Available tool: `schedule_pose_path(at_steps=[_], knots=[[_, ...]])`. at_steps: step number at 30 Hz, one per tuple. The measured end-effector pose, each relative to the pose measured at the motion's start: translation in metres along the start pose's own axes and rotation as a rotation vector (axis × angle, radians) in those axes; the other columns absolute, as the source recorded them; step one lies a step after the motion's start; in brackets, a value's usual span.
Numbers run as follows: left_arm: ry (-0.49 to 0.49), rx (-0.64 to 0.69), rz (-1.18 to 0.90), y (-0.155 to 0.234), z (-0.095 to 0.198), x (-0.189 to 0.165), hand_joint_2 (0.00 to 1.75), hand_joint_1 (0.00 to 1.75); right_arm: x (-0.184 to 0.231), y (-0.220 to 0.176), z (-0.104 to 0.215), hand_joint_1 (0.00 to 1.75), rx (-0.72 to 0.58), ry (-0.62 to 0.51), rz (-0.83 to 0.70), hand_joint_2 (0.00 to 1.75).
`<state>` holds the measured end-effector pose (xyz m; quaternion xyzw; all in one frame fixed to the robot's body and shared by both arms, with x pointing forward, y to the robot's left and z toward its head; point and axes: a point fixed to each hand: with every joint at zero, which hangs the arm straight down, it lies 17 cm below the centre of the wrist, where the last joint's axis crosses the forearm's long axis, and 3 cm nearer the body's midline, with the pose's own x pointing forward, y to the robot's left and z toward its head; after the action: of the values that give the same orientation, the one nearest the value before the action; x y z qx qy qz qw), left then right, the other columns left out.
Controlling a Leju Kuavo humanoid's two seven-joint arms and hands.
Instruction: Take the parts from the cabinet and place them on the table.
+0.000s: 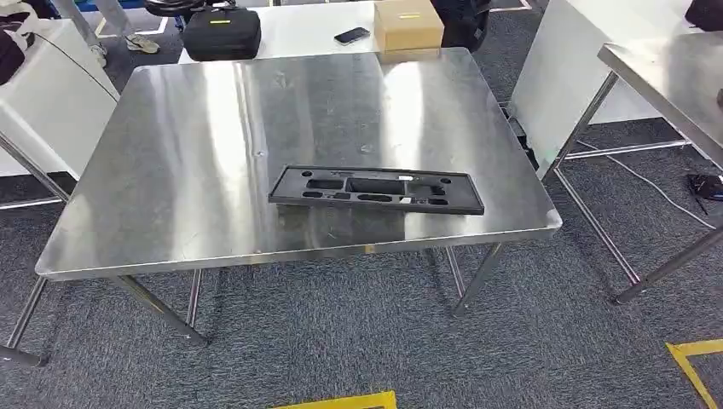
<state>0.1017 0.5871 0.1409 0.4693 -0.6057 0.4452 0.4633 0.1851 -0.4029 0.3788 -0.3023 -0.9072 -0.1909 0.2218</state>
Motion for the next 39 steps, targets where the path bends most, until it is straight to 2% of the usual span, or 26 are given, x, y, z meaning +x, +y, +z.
schedule_pose_path(at_steps=[3,5,8,10,13,15,17,19,21,26,28,30,32,35,39], knots=[[-0.005,-0.004,-0.007,-0.001,0.0,0.001,0.0,0.0,-0.009,-0.007,0.004,0.0,-0.033,0.021,0.053,0.0],[-0.009,-0.009,-0.028,-0.003,0.001,0.0,0.0,0.0,-0.034,-0.014,0.011,0.0,-0.055,0.117,0.09,0.0],[0.003,-0.019,-0.088,-0.006,0.003,-0.013,0.0,0.0,-0.125,-0.036,0.049,0.0,-0.097,0.455,0.148,0.0],[0.045,-0.046,-0.139,-0.009,0.009,-0.036,0.0,0.0,-0.177,-0.059,0.088,0.0,-0.069,0.603,0.314,0.0],[0.095,-0.086,-0.279,-0.011,0.023,-0.078,0.0,0.0,-0.251,-0.095,0.167,0.0,-0.035,0.864,0.44,0.0],[0.137,-0.12,-0.415,-0.009,0.041,-0.117,0.0,0.0,-0.29,-0.129,0.242,0.0,-0.06,1.069,0.531,0.0],[0.225,-0.165,-0.537,-0.004,0.065,-0.168,0.0,0.0,-0.312,-0.159,0.342,0.0,-0.068,1.334,0.616,0.0],[0.316,-0.198,-0.641,0.006,0.093,-0.212,0.0,0.0,-0.304,-0.17,0.43,0.0,-0.015,1.58,0.707,0.0],[0.399,-0.233,-0.704,0.012,0.12,-0.244,0.0,0.0,-0.292,-0.159,0.485,0.0,0.085,1.726,0.749,0.0],[0.53,-0.331,-0.861,0.027,0.162,-0.29,0.0,0.0,-0.244,-0.152,0.578,0.0,0.212,2.055,0.805,0.0],[0.597,-0.376,-0.955,0.036,0.182,-0.307,0.0,0.0,-0.229,-0.146,0.598,0.0,0.385,2.114,0.845,0.0],[0.667,-0.428,-1.047,0.045,0.204,-0.32,0.0,0.0,-0.222,-0.137,0.608,0.0,0.542,2.109,0.861,0.0],[0.738,-0.495,-1.149,0.054,0.229,-0.331,0.0,0.0,-0.218,-0.129,0.614,0.0,0.636,2.096,0.859,0.0],[0.806,-0.557,-1.198,0.058,0.257,-0.338,0.0,0.0,-0.221,-0.122,0.614,0.0,0.735,2.056,0.862,0.0],[0.877,-0.576,-1.222,0.066,0.278,-0.342,0.0,0.0,-0.23,-0.11,0.608,0.0,0.863,1.978,0.879,0.0]])
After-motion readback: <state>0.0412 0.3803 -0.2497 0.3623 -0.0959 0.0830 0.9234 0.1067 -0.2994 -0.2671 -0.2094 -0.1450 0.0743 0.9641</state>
